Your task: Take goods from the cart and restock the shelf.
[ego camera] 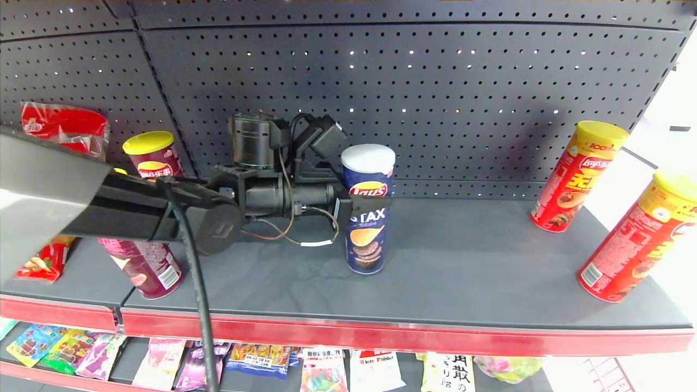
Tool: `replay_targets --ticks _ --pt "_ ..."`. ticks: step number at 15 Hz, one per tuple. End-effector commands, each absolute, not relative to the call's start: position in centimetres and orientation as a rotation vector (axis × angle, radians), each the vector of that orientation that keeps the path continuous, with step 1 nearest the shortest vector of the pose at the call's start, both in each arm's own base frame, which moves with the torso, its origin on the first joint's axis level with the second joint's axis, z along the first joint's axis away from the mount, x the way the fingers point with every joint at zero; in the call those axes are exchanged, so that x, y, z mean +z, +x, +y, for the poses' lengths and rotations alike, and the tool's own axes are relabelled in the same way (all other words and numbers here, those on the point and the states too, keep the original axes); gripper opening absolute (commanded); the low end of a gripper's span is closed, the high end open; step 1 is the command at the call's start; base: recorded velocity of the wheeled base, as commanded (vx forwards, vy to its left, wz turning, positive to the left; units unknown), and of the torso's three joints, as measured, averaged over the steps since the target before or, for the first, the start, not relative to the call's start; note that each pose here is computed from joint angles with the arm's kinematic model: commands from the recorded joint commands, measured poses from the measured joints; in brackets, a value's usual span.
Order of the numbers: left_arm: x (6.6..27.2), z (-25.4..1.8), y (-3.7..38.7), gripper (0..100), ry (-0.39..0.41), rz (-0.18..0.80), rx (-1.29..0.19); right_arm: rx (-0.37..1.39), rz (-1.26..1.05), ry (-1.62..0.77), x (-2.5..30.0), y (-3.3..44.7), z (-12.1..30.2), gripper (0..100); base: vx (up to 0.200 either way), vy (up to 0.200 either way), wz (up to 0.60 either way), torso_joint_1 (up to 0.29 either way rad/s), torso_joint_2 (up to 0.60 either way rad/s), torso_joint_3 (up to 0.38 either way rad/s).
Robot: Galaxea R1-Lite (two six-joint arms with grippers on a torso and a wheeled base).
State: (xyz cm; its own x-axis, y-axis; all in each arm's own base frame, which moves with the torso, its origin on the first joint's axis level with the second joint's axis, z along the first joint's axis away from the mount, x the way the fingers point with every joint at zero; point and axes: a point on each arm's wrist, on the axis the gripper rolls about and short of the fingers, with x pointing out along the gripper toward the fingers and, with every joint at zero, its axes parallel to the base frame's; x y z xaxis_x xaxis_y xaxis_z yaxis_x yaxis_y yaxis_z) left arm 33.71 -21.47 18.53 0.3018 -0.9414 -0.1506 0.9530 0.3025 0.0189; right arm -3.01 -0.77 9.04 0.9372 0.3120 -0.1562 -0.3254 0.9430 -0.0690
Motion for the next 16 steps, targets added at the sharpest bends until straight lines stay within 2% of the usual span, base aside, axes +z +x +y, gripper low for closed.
replay_targets --ticks 1,3,8,16 --pt "20.3 -19.8 30.7 0 0.118 0.097 -1.262 0.327 0.144 -0.093 9.0 -3.0 -0.8 0 0.0 0.0 0.0 0.0 0.0 0.0" --pt "20.0 -19.6 30.2 0 0.124 0.086 -1.265 0.329 0.144 -0.091 9.0 -3.0 -0.8 0 0.0 0.0 0.0 0.0 0.0 0.0" --pt "17.2 -20.9 28.7 0 0.127 0.119 -1.313 0.329 0.144 -0.093 9.0 -3.0 -0.8 0 0.0 0.0 0.0 0.0 0.0 0.0" --pt "16.9 -21.1 28.8 0 0.124 0.112 -1.32 0.327 0.144 -0.093 9.0 -3.0 -0.8 0 0.0 0.0 0.0 0.0 0.0 0.0"
